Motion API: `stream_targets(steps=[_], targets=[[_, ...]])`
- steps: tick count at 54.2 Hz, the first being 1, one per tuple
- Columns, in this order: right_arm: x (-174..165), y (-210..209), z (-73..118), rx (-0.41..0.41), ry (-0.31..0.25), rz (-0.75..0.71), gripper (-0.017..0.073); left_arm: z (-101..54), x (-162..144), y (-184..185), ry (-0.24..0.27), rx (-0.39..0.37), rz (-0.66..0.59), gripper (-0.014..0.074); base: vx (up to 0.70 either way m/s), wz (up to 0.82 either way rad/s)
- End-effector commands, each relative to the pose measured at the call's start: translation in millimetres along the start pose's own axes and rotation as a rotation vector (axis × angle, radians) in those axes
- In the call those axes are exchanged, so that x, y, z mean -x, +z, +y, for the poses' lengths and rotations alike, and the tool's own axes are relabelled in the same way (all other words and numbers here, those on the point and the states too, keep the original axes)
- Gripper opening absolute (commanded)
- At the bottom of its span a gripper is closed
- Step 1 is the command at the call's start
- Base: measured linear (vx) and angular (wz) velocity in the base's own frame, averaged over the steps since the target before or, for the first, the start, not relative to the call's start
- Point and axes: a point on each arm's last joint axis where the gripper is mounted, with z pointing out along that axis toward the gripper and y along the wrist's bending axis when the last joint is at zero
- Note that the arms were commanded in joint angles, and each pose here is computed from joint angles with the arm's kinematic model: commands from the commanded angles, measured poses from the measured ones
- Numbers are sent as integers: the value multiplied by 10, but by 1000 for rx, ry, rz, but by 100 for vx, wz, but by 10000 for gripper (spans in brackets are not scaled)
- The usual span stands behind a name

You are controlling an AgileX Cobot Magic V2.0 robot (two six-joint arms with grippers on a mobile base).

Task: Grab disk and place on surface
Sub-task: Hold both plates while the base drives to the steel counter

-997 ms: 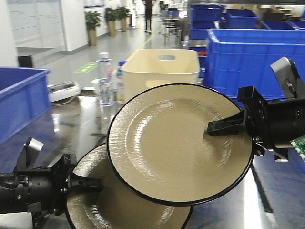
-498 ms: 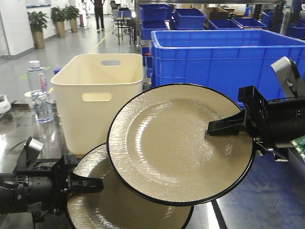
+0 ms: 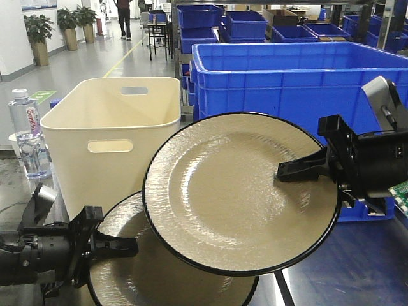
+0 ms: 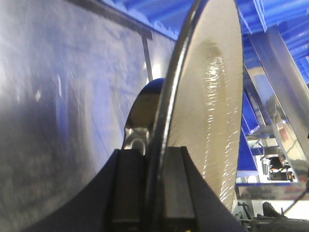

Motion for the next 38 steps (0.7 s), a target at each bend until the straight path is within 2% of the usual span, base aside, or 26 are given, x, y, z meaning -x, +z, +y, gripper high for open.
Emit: stream_targets(steps=[1,32,38], targets=[[85,-164,270,112,10,-109,-5,-286,43,-111,-26,-135,-49,1,10,4],[86,-164,272,114,11,-109,-5,-286,44,-111,-26,-134,-50,1,4,1],[86,-164,272,114,11,-109,-5,-255,85,-111,-30,-101,-95,1,0,0]])
